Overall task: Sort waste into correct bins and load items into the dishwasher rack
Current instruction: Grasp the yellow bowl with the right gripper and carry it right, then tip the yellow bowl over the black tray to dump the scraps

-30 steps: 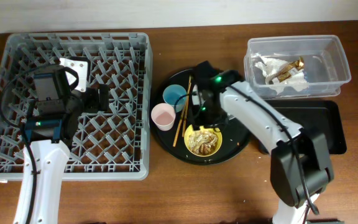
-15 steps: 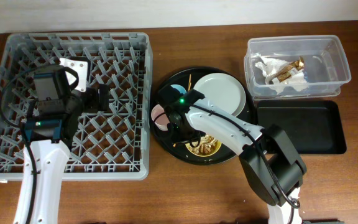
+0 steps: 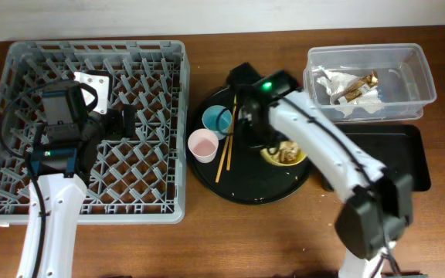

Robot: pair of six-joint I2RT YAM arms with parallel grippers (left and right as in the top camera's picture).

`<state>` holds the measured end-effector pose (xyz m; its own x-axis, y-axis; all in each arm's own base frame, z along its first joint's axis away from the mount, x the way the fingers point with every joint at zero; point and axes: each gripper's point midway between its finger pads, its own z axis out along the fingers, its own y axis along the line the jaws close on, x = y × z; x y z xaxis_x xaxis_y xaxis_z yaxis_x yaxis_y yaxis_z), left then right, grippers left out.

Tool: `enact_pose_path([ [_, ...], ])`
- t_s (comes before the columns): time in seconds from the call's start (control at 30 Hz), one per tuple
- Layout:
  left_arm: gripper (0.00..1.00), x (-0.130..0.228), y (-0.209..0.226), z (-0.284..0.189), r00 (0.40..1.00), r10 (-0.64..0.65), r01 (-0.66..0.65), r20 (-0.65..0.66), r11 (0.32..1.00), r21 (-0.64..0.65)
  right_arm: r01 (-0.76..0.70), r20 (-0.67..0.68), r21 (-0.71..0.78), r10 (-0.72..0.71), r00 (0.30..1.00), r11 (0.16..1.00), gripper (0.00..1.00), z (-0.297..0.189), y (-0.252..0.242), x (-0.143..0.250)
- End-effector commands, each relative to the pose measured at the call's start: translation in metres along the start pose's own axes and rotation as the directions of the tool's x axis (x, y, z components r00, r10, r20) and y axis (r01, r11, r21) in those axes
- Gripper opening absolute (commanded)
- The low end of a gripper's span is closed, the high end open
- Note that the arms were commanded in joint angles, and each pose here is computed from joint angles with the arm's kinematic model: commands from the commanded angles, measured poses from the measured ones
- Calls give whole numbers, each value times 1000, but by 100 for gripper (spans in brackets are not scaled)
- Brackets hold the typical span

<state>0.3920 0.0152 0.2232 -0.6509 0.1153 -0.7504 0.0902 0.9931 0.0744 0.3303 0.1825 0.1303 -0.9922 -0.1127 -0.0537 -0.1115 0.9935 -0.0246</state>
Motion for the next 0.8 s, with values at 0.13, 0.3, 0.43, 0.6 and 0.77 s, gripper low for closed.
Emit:
enact_pose_path([
  [0.13, 99, -6, -2, -2, 1000, 14, -14, 13, 1000, 10, -151, 204, -132, 176, 963, 980, 4, -103, -134, 1],
  [0.3, 99, -6, -2, -2, 1000, 14, -14, 13, 1000, 10, 17, 187, -244, 30, 982, 970, 4, -97, -156, 12],
  [0.43, 99, -6, -2, -2, 1000, 14, -14, 13, 1000, 10, 86, 179, -372, -20, 984, 924, 4, -89, -143, 14],
  [0.6, 99, -6, -2, -2, 1000, 14, -14, 13, 1000, 10, 42, 148, -515, 41, 988, 856, 4, -50, -159, 28],
  [0.77, 99, -5, -2, -2, 1000, 14, -14, 10, 1000, 11, -4, 169, -634, 144, 975, 773, 4, -45, -171, 31],
])
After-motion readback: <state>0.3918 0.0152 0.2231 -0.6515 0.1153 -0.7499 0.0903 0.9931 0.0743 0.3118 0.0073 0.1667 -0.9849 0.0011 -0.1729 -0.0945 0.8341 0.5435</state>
